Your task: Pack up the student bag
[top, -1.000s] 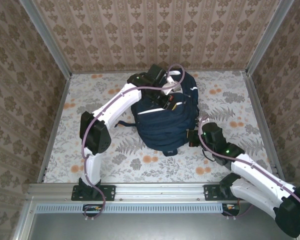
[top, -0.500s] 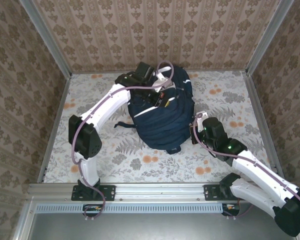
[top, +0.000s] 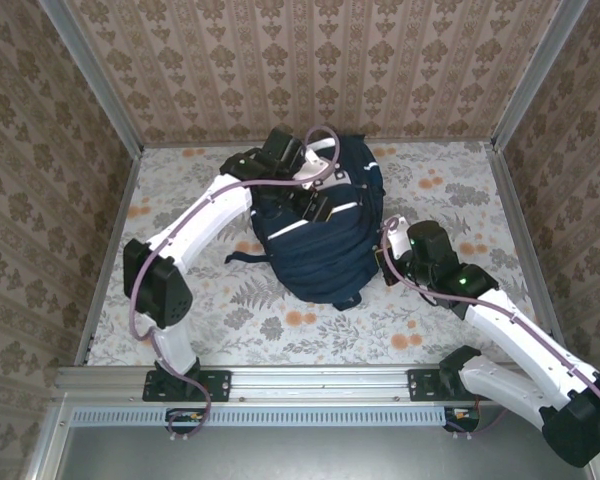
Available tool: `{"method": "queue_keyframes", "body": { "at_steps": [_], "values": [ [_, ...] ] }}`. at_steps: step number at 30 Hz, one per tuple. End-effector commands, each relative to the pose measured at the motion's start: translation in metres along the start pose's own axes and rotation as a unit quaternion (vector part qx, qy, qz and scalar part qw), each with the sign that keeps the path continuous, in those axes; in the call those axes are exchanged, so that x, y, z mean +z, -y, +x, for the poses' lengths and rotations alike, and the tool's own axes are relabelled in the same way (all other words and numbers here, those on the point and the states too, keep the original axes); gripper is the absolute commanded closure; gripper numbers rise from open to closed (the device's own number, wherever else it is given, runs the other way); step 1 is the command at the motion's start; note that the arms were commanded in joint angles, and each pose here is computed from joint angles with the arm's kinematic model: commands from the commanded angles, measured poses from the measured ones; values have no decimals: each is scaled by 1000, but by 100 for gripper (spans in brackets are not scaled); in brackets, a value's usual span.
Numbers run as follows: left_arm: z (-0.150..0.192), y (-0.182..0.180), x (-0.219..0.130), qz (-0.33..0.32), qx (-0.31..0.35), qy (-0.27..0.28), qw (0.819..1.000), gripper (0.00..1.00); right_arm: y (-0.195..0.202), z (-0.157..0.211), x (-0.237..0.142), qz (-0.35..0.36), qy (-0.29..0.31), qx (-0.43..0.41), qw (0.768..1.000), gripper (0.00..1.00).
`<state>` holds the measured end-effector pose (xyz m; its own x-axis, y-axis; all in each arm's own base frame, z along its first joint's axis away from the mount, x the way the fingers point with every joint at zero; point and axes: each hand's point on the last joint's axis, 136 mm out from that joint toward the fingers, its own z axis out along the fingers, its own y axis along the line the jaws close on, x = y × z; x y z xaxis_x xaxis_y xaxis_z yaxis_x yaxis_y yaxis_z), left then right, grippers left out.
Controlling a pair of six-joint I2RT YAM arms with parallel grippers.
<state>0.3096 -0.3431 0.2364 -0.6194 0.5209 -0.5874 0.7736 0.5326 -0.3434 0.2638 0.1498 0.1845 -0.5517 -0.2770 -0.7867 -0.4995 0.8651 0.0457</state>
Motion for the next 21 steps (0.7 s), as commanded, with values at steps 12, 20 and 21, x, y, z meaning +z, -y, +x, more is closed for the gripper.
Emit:
{"method": "queue_keyframes", "body": {
  "at_steps": [12, 20, 21],
  "values": [
    [111, 136, 37, 88, 67, -90, 990, 51, -24, -25, -28, -77, 73, 101, 989, 100],
    [139, 115, 70, 29, 71, -121, 990, 39, -26, -28, -34, -89, 91, 119, 985, 100],
    [139, 111, 72, 19, 74, -119, 990, 39, -27, -28, -35, -92, 94, 120, 984, 100]
  ]
}}
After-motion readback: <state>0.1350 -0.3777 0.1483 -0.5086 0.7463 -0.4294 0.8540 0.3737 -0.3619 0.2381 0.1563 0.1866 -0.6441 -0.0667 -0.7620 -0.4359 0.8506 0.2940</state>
